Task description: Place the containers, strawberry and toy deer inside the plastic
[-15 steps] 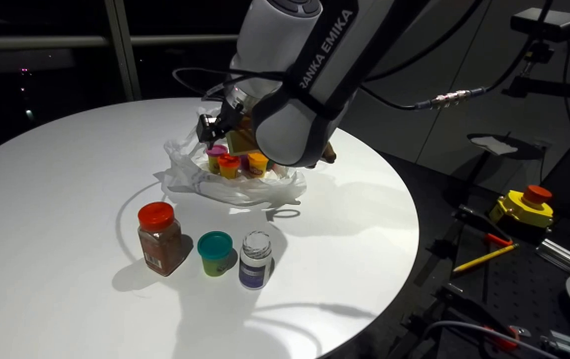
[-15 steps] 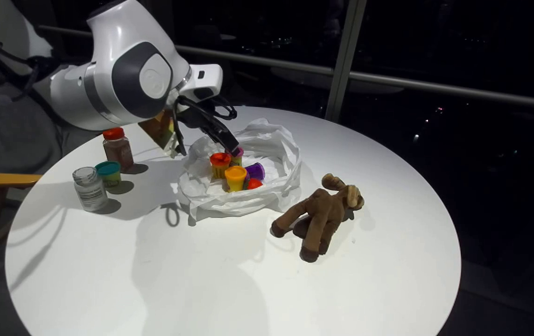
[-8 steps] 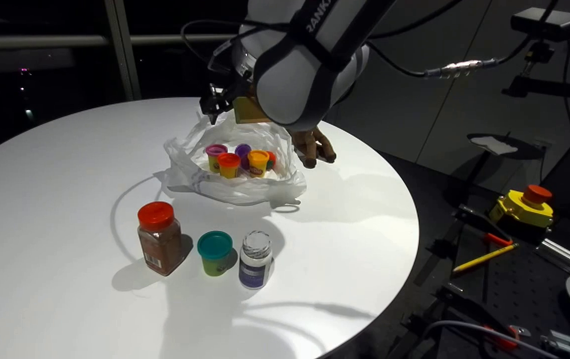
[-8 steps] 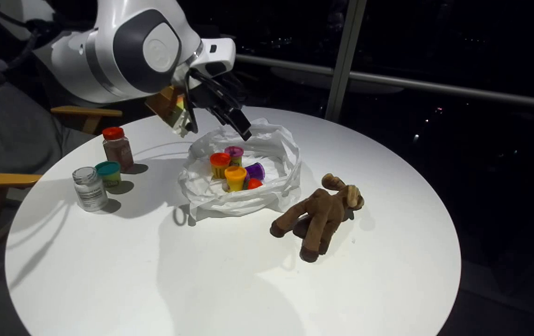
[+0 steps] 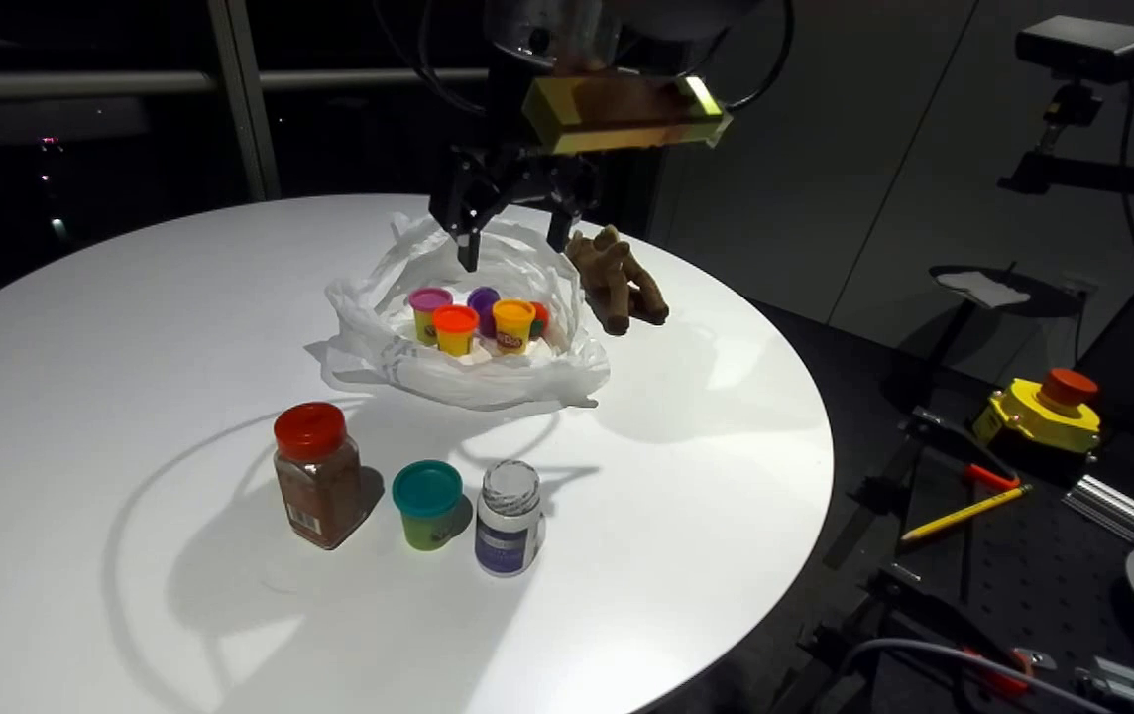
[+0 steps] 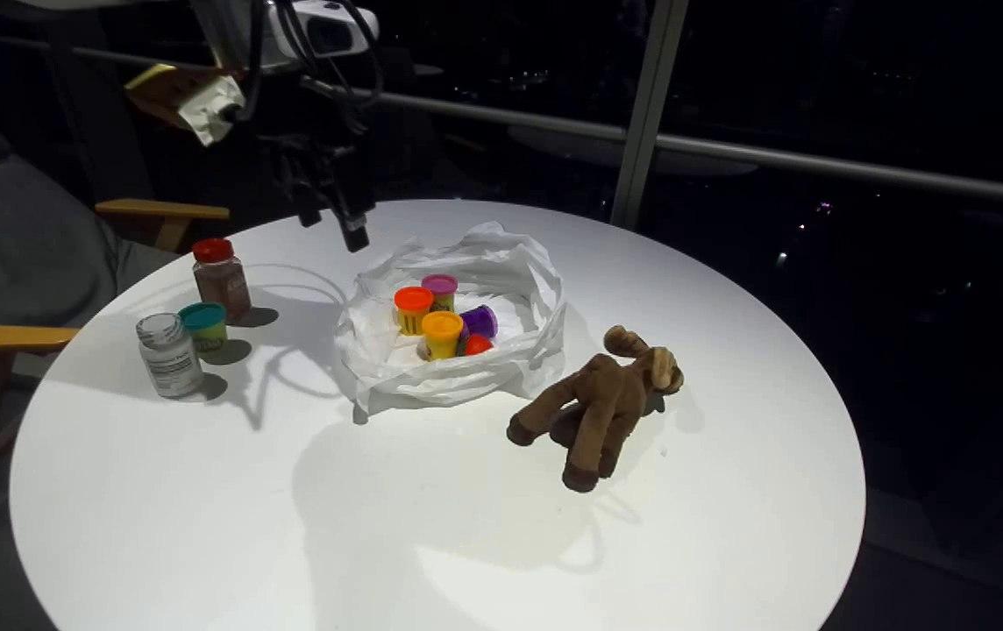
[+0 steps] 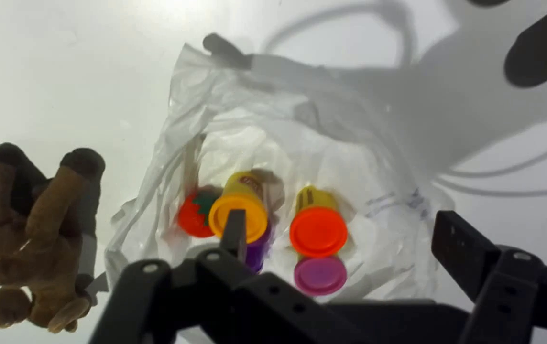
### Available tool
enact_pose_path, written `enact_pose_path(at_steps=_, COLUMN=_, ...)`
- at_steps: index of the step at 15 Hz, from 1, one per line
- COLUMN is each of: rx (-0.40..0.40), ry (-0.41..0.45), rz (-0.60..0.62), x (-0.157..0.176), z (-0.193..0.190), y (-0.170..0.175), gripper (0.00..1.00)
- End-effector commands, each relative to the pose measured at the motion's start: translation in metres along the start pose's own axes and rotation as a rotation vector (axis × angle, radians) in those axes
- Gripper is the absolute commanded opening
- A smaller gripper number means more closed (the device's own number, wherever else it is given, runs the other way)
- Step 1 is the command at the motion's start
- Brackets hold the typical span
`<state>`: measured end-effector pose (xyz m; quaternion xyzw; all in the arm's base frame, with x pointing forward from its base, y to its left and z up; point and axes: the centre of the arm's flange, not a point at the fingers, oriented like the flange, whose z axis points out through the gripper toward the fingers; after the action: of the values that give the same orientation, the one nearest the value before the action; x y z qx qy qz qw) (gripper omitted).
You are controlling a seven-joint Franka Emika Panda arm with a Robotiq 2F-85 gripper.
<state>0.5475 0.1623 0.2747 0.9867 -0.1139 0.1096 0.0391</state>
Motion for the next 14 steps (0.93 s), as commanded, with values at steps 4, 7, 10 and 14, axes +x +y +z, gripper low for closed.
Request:
enact_pose_path(at_steps=4, rx=0.144, ry=-0.182, rz=-0.194, x=-0.085, z=-0.031, y=-0.050, gripper=1.00)
enact_pose_path(at_steps=7, rx=0.180, ry=-0.221, rz=-0.263, x=-0.117, z=-0.023, y=-0.064, gripper=1.00)
enact_pose_path(at_steps=10, rx=0.174, ry=-0.240, rz=-0.281, x=-0.137, z=-0.012, y=-0.068, gripper=1.00)
enact_pose_path(at_steps=14, rx=0.183, ry=-0.243, rz=-0.282, x=-0.147, z=-0.001, y=-0.071, gripper=1.00)
